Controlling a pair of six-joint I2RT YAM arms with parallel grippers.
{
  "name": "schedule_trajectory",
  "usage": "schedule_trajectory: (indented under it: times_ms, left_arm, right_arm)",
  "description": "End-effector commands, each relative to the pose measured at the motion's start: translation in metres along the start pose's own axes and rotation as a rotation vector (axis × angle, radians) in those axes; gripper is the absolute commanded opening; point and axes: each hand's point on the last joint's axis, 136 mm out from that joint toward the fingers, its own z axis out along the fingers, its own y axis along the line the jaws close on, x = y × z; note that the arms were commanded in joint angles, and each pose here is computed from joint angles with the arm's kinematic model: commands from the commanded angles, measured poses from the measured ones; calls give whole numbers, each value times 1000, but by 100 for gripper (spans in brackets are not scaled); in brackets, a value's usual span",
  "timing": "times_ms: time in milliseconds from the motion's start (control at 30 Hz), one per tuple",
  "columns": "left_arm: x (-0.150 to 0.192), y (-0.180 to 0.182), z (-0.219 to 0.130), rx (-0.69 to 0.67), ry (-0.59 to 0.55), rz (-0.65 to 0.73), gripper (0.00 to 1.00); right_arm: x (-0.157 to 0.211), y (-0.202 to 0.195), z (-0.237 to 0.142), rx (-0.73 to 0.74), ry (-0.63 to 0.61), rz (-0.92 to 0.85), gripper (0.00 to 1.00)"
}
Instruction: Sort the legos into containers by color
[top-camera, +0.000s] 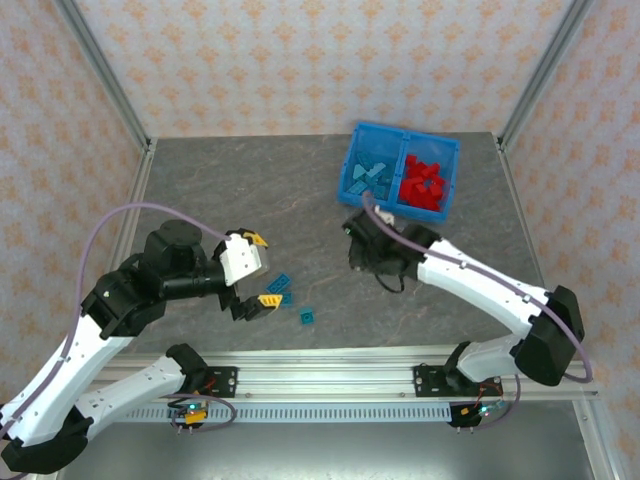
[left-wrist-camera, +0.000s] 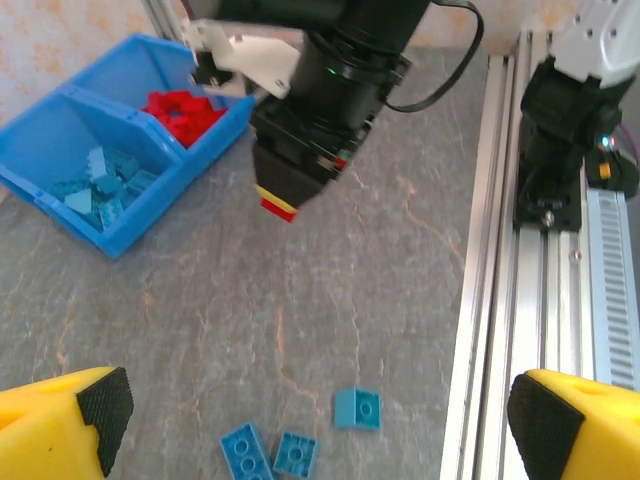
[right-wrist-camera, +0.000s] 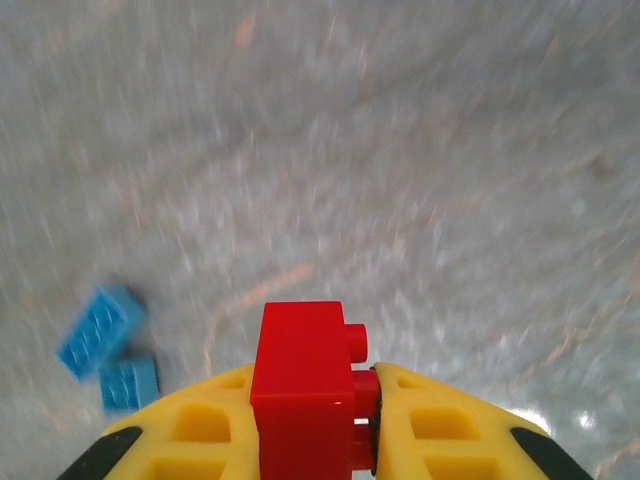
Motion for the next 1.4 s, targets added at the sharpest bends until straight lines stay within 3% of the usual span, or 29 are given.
schedule_trajectory:
  times_ms: [0, 100, 333, 600, 733, 1033, 1167, 1367]
  left_arm:
    - [-30, 9, 0, -31, -133, -77, 100]
    - [-33, 16, -2, -69, -142, -123, 100]
    - [-8, 18, -21, -152, -46, -125, 100]
    - [10, 19, -21, -175, 12, -149, 100]
    - [13, 19, -12, -158, 23, -196, 100]
    - [31, 24, -23, -237, 48, -293, 100]
    - [48, 22, -20, -247, 95, -295, 100]
    - [77, 38, 4, -306, 239, -419, 100]
  right_arm:
    - [-55, -24, -7, 58, -125, 114, 24]
    - [-104, -40, -2, 77, -201, 235, 25]
    - [-196, -95, 24, 227, -320, 405, 26]
    - [-260, -136, 89, 357, -268, 345, 27]
    - [-278, -144, 120, 337, -212, 347, 29]
    - [-317, -112, 178, 30, -150, 454, 39]
    - [-307, -137, 164, 194, -144, 484, 57]
    - [-274, -138, 136, 197, -126, 436, 59]
